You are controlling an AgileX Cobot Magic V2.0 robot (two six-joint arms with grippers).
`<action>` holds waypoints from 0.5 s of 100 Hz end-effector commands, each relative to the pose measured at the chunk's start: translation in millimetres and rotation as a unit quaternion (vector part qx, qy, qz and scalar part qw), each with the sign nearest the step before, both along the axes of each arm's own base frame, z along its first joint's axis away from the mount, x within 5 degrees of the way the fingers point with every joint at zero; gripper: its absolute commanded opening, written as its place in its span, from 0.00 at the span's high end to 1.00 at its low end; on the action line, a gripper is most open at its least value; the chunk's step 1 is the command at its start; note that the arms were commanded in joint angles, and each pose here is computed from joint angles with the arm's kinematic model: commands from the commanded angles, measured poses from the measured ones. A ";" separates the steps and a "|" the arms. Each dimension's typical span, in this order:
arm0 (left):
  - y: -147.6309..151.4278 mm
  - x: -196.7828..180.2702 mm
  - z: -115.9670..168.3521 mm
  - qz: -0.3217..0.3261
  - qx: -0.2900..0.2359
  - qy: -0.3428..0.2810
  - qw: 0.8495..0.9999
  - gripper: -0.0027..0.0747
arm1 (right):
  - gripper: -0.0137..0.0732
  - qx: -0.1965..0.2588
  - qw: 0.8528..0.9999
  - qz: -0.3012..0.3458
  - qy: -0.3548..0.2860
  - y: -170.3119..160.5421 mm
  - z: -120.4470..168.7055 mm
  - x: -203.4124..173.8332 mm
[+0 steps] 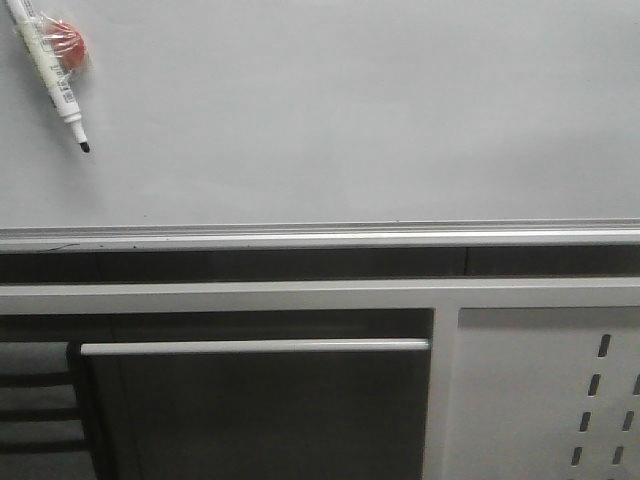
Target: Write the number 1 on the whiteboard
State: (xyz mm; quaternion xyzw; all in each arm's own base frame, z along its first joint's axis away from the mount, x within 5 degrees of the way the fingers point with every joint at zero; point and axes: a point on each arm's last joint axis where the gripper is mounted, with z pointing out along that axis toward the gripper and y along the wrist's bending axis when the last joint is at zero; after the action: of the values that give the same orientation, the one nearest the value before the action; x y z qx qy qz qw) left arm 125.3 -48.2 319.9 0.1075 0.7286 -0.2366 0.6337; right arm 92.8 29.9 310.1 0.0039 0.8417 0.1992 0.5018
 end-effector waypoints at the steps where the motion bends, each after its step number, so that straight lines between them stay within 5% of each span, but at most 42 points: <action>1: 1.5 15.1 2.2 0.020 -0.020 0.005 1.000 0.47 | 0.44 0.010 0.999 -0.015 -0.042 -1.7 16.3 4.5; 50: -16.6 70.4 -32.9 -0.055 -0.025 0.085 0.995 0.47 | 0.44 0.011 0.998 -0.022 -0.052 -2.8 18.0 5.5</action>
State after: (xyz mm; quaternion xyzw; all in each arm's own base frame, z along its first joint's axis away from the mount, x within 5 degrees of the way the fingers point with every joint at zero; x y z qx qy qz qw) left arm 189.5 -59.0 272.4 0.1120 0.7919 -0.2559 0.5430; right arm 93.9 29.0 311.8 0.0080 0.8364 0.1974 0.5113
